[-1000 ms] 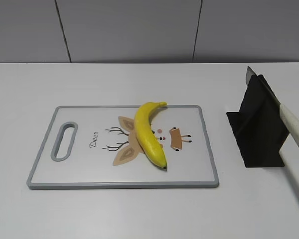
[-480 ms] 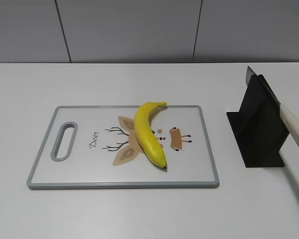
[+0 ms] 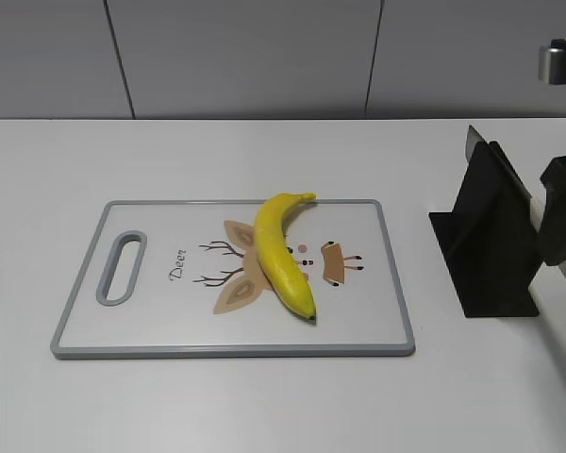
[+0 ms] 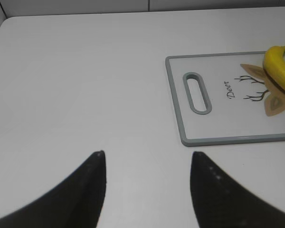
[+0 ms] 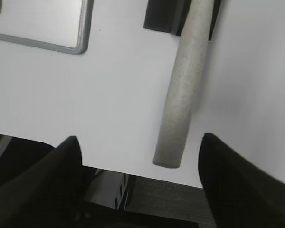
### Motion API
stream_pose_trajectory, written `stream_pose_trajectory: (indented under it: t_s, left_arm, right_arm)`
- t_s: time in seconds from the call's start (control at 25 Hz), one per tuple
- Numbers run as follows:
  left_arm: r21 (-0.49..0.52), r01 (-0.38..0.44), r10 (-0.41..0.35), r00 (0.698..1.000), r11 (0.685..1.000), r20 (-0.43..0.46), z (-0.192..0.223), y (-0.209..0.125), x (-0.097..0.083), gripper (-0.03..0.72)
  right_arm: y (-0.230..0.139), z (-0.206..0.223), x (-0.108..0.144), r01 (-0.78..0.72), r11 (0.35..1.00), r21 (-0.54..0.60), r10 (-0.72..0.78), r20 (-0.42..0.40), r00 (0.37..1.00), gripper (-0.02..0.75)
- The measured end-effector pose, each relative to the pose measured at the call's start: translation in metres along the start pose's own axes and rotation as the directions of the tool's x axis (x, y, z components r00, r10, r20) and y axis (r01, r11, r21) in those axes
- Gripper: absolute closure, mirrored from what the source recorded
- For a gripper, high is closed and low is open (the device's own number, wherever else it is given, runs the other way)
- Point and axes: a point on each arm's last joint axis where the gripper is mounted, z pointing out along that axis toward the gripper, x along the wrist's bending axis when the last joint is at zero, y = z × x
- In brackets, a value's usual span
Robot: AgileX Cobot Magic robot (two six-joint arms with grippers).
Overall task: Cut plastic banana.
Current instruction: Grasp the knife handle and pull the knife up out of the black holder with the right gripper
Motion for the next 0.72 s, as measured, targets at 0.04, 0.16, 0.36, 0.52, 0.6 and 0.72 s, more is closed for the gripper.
stream_pose_trajectory:
  t_s: [0.04,0.16,0.36,0.52,0.6,0.72]
  left_arm:
    - [0.0,0.0,0.0,1.0,1.0,0.0,0.0,0.0,0.0,0.136]
    - [0.0,0.0,0.0,1.0,1.0,0.0,0.0,0.0,0.0,0.136]
    - [0.0,0.0,0.0,1.0,1.0,0.0,0.0,0.0,0.0,0.136]
    - [0.0,0.0,0.0,1.0,1.0,0.0,0.0,0.0,0.0,0.136]
    - [0.0,0.0,0.0,1.0,1.0,0.0,0.0,0.0,0.0,0.136]
    - [0.0,0.0,0.0,1.0,1.0,0.0,0.0,0.0,0.0,0.136]
  right_arm:
    - [0.002,0.003,-0.001,-0.004,1.0,0.008,0.004,0.015,1.0,0.15]
    - [0.008,0.013,-0.007,-0.006,1.0,0.028,0.003,0.082,0.997,0.15]
    - [0.017,0.025,-0.009,-0.003,1.0,0.02,0.001,0.103,0.995,0.15]
    - [0.023,0.037,-0.009,-0.008,0.999,0.042,0.003,0.106,0.994,0.15]
    - [0.025,0.045,-0.01,-0.023,0.998,0.065,0.015,0.11,0.994,0.15]
    - [0.029,0.058,-0.012,-0.045,0.994,0.099,0.032,0.127,0.991,0.15]
